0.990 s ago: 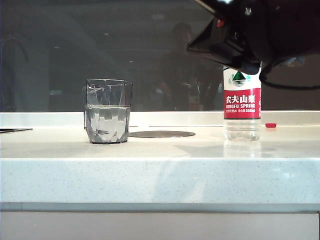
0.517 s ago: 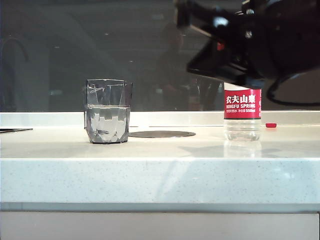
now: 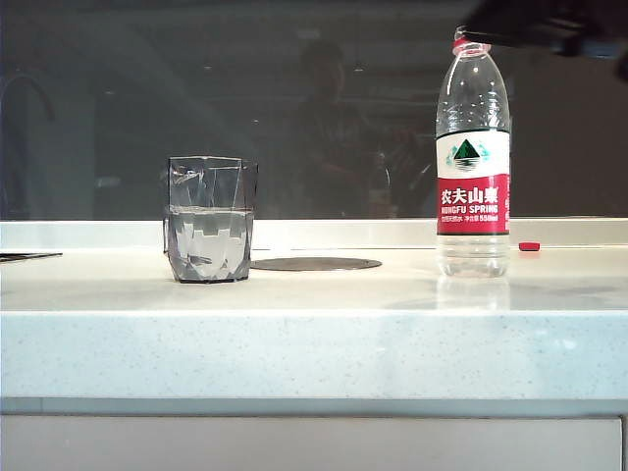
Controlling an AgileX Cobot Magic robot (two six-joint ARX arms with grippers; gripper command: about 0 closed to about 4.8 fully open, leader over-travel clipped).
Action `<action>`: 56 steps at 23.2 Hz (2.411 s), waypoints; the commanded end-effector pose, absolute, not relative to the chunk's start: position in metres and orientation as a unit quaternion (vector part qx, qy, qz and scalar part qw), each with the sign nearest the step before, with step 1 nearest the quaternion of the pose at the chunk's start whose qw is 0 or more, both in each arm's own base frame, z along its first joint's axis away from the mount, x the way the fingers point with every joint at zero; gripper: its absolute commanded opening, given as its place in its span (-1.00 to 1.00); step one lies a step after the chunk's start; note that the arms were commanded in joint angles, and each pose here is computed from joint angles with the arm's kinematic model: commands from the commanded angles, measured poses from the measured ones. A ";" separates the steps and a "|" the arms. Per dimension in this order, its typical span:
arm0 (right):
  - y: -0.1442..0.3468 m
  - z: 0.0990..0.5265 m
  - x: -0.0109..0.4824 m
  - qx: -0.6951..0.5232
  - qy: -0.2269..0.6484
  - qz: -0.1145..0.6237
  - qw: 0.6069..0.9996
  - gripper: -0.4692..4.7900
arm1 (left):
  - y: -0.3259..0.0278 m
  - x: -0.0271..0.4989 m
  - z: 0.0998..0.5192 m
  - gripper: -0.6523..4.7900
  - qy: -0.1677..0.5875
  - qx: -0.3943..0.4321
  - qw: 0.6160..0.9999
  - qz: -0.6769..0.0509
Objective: Pick up the mineral water bottle on the table and pour water into the mug until it's half full.
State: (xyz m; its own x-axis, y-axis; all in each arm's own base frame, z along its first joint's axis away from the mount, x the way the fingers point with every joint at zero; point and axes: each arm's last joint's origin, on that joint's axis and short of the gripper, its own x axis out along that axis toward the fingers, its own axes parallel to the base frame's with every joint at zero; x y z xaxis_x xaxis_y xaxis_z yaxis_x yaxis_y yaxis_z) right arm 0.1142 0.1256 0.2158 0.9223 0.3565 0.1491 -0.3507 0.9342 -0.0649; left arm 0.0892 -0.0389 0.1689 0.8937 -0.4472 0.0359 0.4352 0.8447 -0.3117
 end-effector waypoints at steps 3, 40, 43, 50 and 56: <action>0.098 0.219 0.123 -0.046 -0.063 0.169 0.982 -0.82 | -0.039 0.089 0.170 -0.77 0.014 -0.160 0.960 -0.228; -0.006 0.174 0.097 0.024 -0.052 -0.034 0.998 -0.82 | -0.039 0.089 0.170 -0.77 0.015 -0.160 0.960 -0.228; -0.006 0.173 0.097 0.024 -0.047 -0.033 0.998 -0.82 | -0.039 0.089 0.170 -0.77 0.015 -0.160 0.960 -0.228; -0.006 0.171 0.097 0.025 -0.036 -0.032 0.999 -0.82 | -0.039 0.089 0.170 -0.77 0.015 -0.160 0.960 -0.228; -0.004 0.170 0.097 0.025 -0.034 -0.024 0.999 -0.82 | -0.039 0.089 0.170 -0.77 0.015 -0.160 0.960 -0.228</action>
State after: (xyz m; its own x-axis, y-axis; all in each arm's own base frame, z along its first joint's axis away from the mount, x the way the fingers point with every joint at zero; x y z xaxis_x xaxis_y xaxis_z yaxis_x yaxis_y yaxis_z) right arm 0.0972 -0.0051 0.1701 0.9969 -0.0544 0.0562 0.0517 0.9975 0.0483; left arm 0.0892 -0.0390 0.1686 0.8938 -0.4472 0.0329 0.4343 0.8450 -0.3119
